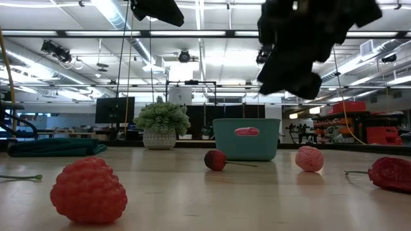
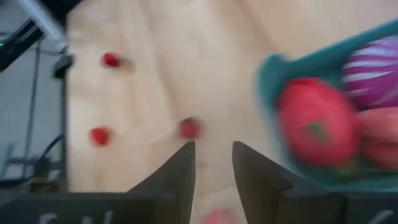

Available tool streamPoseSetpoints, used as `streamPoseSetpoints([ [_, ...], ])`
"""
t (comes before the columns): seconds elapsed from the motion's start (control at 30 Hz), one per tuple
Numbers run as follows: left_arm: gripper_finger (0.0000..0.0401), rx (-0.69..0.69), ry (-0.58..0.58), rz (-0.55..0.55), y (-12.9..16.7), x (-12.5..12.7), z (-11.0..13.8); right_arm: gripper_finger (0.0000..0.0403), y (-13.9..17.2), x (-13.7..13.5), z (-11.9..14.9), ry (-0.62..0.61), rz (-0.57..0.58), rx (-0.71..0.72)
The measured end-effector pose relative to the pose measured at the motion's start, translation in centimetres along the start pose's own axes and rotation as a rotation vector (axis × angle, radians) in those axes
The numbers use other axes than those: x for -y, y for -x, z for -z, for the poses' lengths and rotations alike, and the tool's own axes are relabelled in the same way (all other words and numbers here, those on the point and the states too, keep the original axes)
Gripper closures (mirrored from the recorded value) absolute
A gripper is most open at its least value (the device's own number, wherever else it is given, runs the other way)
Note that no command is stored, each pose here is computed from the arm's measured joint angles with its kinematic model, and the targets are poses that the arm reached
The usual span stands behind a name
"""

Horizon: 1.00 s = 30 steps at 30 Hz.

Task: Pick and placing Produce into tupperware
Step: Put the red cherry into the blue bin

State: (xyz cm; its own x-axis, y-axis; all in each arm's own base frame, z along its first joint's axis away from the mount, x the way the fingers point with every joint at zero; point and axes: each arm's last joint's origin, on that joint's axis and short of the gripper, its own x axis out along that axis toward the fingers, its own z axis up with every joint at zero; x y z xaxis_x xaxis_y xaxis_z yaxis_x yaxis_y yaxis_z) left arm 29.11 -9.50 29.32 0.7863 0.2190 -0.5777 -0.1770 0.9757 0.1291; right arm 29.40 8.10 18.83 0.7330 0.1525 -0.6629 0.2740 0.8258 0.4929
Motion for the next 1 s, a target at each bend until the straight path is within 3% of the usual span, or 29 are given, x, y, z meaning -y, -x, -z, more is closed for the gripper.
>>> streamPoseSetpoints([
  [0.2, 0.0330, 0.000, 0.000, 0.000, 0.0, 0.0, 0.0, 0.0298, 1.1, -5.2, 1.8, 0.096, -0.146, -0.027],
  [0.37, 0.0337, 0.000, 0.001, 0.000, 0.0, 0.0, 0.0, 0.0305, 2.5, -8.8, 4.0, 0.260, -0.222, -0.019],
  [0.6, 0.0331, 0.000, 0.013, 0.001, 0.0, 0.0, 0.0, 0.0314, 3.9, -11.6, 5.2, 0.471, -0.266, 0.074],
  [0.7, 0.0328, 0.000, 0.014, 0.001, 0.0, 0.0, 0.0, 0.0318, 4.0, -11.7, 5.1, 0.450, -0.251, 0.103],
  [0.8, 0.0330, 0.000, 0.016, 0.001, 0.0, 0.0, 0.0, 0.0314, 3.8, -11.3, 5.0, 0.351, -0.221, 0.100],
  [1.0, 0.0337, 0.000, 0.016, 0.001, 0.0, 0.0, 0.0, 0.0267, 3.6, -9.9, 6.1, 0.170, -0.085, -0.040],
])
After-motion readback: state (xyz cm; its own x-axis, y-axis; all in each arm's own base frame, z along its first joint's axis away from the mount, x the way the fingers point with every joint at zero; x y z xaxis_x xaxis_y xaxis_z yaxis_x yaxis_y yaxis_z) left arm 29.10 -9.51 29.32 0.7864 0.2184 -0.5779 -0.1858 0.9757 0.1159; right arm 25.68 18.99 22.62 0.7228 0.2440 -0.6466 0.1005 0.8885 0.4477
